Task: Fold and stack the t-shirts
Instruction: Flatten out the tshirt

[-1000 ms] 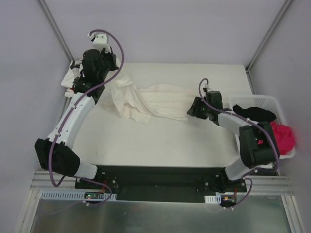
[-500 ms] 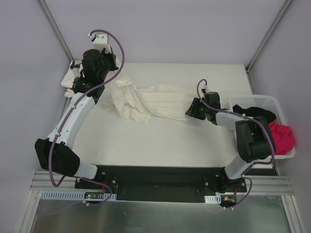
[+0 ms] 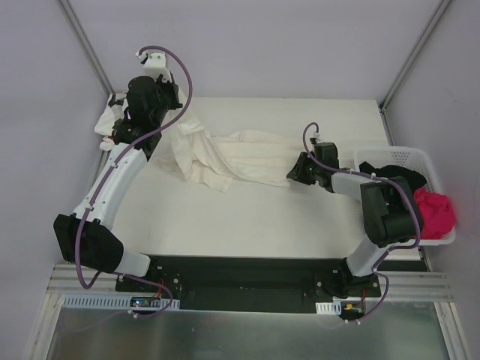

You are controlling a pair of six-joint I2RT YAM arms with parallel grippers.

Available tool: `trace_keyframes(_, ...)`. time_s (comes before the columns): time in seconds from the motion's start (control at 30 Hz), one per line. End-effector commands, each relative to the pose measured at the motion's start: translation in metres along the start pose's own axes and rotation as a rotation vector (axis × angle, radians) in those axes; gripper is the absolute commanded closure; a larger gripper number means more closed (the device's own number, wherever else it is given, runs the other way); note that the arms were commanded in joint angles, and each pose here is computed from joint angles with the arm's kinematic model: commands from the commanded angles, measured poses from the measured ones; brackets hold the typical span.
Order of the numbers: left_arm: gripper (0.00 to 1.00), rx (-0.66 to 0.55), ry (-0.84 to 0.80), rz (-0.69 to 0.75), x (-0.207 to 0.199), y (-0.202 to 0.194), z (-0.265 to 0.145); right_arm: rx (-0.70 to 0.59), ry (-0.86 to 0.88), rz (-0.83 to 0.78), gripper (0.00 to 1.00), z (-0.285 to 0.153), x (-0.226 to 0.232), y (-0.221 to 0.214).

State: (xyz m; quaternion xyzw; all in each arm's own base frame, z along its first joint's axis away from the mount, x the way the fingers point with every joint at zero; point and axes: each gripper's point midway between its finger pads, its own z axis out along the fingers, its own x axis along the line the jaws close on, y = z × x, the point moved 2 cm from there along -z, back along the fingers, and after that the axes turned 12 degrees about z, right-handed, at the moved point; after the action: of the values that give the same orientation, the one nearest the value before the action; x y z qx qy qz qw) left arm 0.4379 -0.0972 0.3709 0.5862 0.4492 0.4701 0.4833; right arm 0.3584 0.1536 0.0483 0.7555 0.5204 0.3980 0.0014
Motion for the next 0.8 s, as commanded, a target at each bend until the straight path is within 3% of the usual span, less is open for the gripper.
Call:
trace_keyframes(0.0,1.0,-0.063,0.029,0.012,0.005,0.026,-0.001,-0.029,0.052,-0.008,0.73,0.003,0.015,0.011)
trace_keyframes(0.07,1.0,-0.063,0.031,0.012,0.006,0.026,-0.001,-0.033,0.051,-0.007,0.79,0.002,0.015,0.012)
trace_keyframes(0.17,1.0,-0.057,0.03,0.012,0.005,0.023,0.0,-0.041,0.052,-0.01,0.98,0.0,0.016,0.013)
trace_keyframes(0.33,1.0,-0.044,0.039,0.016,0.006,0.017,0.002,-0.071,0.045,-0.017,0.99,-0.015,0.022,0.022)
trace_keyframes(0.5,1.0,-0.051,0.031,0.034,0.006,0.021,0.004,-0.249,0.055,-0.083,0.99,-0.051,0.052,0.071)
trace_keyframes(0.67,1.0,-0.133,-0.031,0.044,-0.003,0.063,-0.004,-0.484,0.106,-0.242,0.99,-0.127,0.118,0.145)
trace_keyframes(0.77,1.0,-0.21,-0.054,0.106,-0.008,0.095,-0.022,-0.666,0.176,-0.301,0.99,-0.2,0.165,0.183)
